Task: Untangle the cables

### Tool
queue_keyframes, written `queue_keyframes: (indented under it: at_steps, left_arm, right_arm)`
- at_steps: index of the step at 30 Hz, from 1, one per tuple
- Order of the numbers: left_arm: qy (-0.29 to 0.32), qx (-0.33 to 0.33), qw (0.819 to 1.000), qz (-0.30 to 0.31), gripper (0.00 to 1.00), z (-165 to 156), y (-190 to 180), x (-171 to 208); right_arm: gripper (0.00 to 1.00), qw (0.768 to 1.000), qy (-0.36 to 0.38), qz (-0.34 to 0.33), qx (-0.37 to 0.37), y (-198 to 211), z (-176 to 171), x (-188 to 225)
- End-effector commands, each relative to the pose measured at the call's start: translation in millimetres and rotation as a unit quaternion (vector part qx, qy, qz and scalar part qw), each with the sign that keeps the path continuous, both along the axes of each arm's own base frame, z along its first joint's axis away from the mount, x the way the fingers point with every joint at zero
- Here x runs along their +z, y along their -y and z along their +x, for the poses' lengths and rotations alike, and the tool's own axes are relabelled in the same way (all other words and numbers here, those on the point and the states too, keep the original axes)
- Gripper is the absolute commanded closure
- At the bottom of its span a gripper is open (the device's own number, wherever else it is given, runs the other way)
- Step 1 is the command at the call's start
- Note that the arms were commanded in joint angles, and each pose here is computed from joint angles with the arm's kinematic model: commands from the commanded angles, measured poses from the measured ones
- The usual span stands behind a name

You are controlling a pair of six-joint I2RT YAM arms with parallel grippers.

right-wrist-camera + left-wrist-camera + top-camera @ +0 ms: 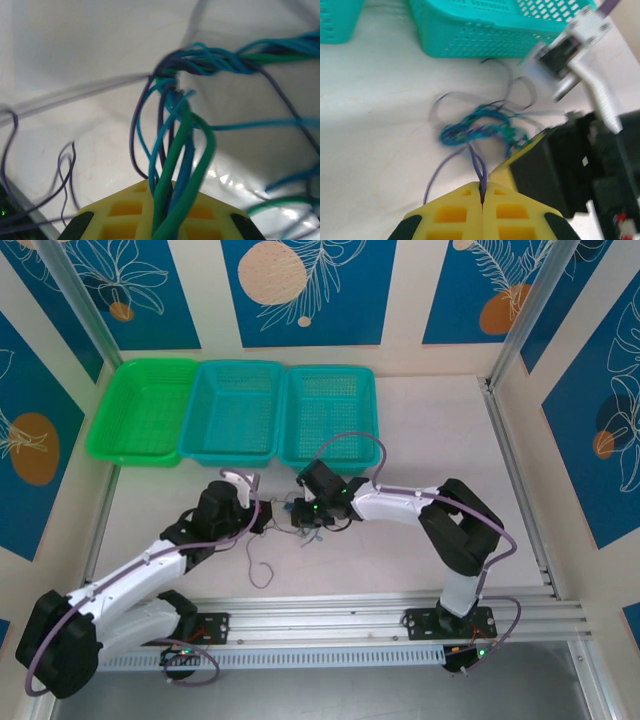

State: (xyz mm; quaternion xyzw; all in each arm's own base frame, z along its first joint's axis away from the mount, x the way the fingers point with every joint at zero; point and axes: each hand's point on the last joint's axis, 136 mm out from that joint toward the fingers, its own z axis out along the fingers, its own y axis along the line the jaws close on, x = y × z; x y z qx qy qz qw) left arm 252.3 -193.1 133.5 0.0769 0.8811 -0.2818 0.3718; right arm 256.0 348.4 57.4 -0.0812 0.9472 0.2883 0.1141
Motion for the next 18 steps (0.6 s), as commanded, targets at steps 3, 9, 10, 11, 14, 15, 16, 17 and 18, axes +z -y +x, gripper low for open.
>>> queue_keyframes:
  at_steps: [3, 9, 10, 11, 14, 15, 16, 17, 18]
  left_arm:
    - [-0.022, 0.106, 0.991, 0.079, 1.00, -3.8, -57.9, -16.1]
    - [-0.032, 0.154, 0.985, 0.075, 1.00, -7.5, -86.9, -23.1]
    - [-0.034, 0.159, 0.984, 0.077, 1.00, -8.3, -90.3, -25.0]
    - [-0.037, 0.162, 0.983, 0.078, 1.00, -8.9, -92.4, -26.6]
    - [-0.044, 0.166, 0.982, 0.080, 1.00, -9.4, -96.2, -31.0]
    - [-0.043, 0.158, 0.983, 0.077, 1.00, -9.2, -93.3, -31.3]
    - [-0.041, 0.150, 0.985, 0.071, 1.00, -8.2, -89.6, -30.4]
    - [-0.041, 0.143, 0.987, 0.067, 1.00, -7.8, -86.5, -30.6]
    - [-0.038, 0.133, 0.989, 0.061, 1.00, -6.8, -82.0, -29.0]
  right_arm:
    - [1.00, 0.991, 0.005, -0.061, -0.121, 93.6, 14.4, 1.5]
    - [1.00, 0.964, -0.009, -0.057, -0.260, 201.2, 8.9, 5.1]
    - [1.00, 0.958, -0.007, -0.051, -0.283, 217.0, 7.7, 8.3]
    - [1.00, 0.952, -0.006, -0.048, -0.303, 229.8, 6.1, 10.6]
    - [1.00, 0.937, 0.008, -0.028, -0.347, 260.2, 4.7, 23.8]
    - [1.00, 0.938, 0.016, -0.014, -0.346, 262.0, 5.9, 30.1]
    - [1.00, 0.940, 0.023, -0.004, -0.342, 262.2, 7.3, 36.0]
    - [1.00, 0.940, 0.026, -0.002, -0.341, 262.9, 7.5, 39.9]
    - [1.00, 0.944, 0.031, 0.005, -0.329, 259.3, 8.2, 44.9]
